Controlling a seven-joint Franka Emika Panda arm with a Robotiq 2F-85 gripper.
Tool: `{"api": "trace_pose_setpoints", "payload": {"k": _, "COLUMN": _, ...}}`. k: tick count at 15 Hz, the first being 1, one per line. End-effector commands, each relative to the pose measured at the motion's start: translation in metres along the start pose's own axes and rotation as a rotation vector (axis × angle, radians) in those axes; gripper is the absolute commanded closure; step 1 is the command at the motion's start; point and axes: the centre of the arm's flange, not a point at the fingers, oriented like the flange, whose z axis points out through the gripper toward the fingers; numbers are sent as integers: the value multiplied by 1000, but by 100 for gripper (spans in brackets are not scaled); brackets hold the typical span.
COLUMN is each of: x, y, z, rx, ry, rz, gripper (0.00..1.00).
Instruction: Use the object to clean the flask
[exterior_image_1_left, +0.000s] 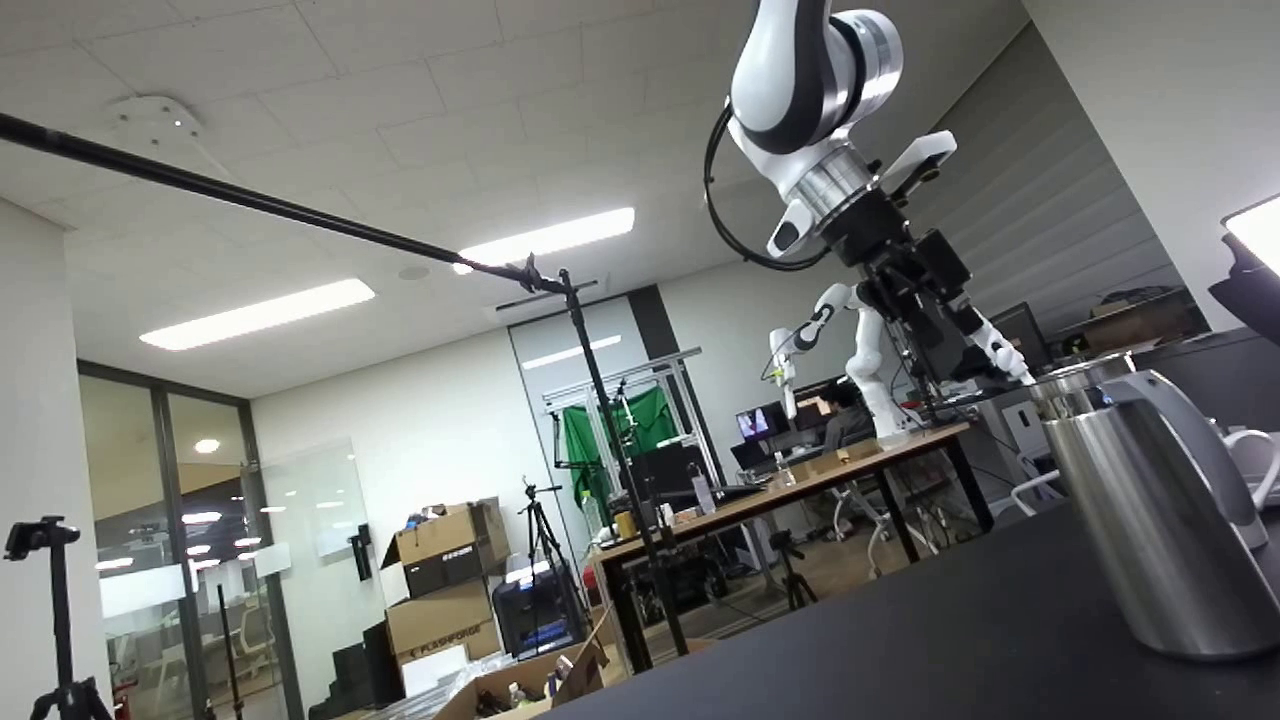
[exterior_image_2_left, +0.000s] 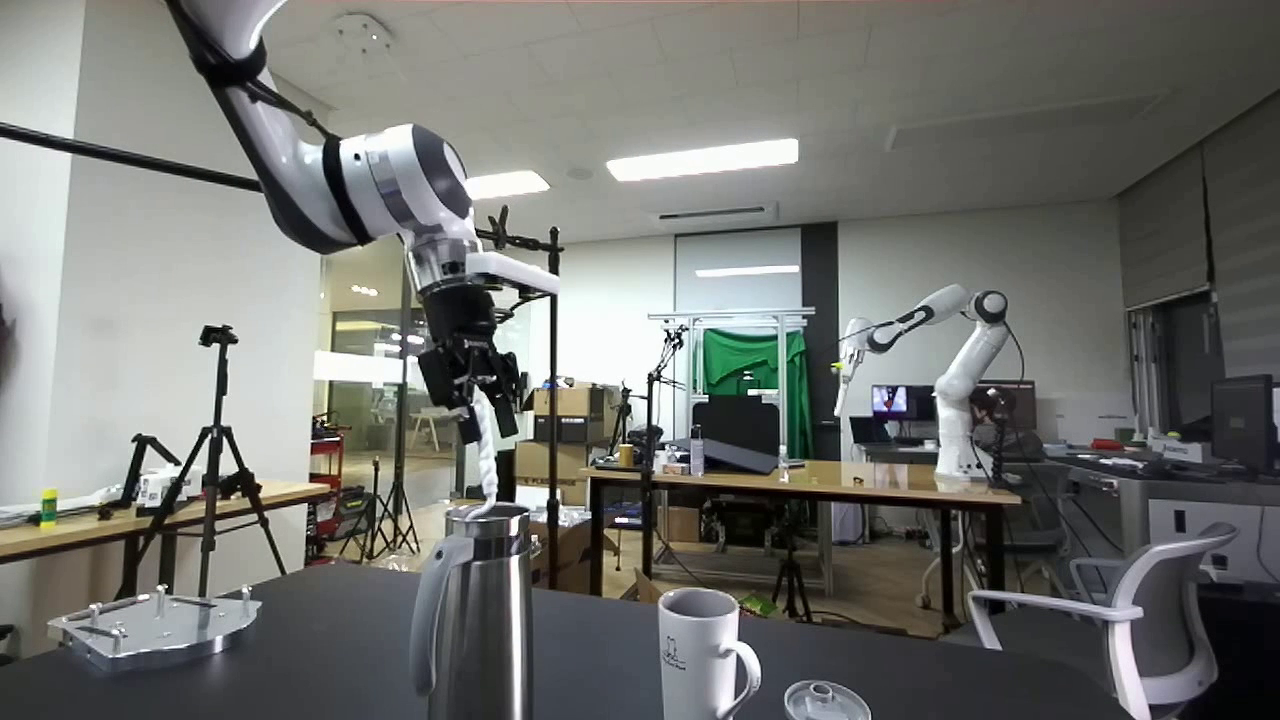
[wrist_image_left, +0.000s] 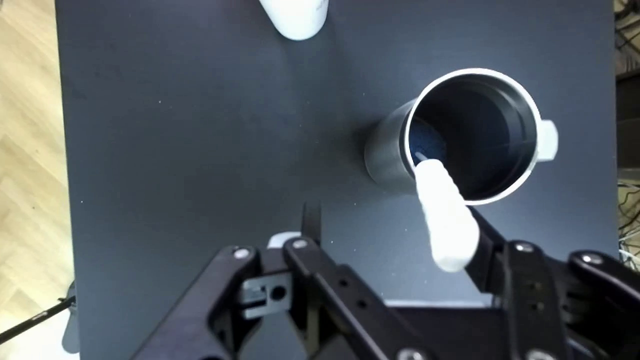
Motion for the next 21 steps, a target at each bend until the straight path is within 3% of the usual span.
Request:
{"api": "trace_pose_setpoints", "payload": {"k": 1, "x": -9, "y": 13, "z": -12, "rx": 38, "ry": -94, "rz": -35, "gripper": 61}}
{"api": "trace_pose_setpoints", "payload": {"k": 7, "x": -32, "y": 2, "z": -18, "rx": 217, "ry": -132, "rz": 18, "gripper": 100}}
{"api": "trace_pose_setpoints", "payload": {"k": 10, "x": -46, "y": -4, "z": -19, "rx": 234, "ry": -143, "rz": 61, "gripper": 100}}
{"api": "trace_pose_setpoints", "payload": {"k": 11, "x": -49, "y": -7, "z": -19, "rx": 210, "ry": -151, "rz": 76, "gripper": 74}}
{"api": "trace_pose_setpoints", "payload": {"k": 13, "x": -49, "y": -8, "z": -20, "rx": 173, "ry": -174, "rz": 128, "gripper": 68}}
{"api": "trace_pose_setpoints", "payload": {"k": 21, "x": -15, "y": -5, "z": -14, "rx": 150, "ry": -125, "rz": 330, "gripper": 13}}
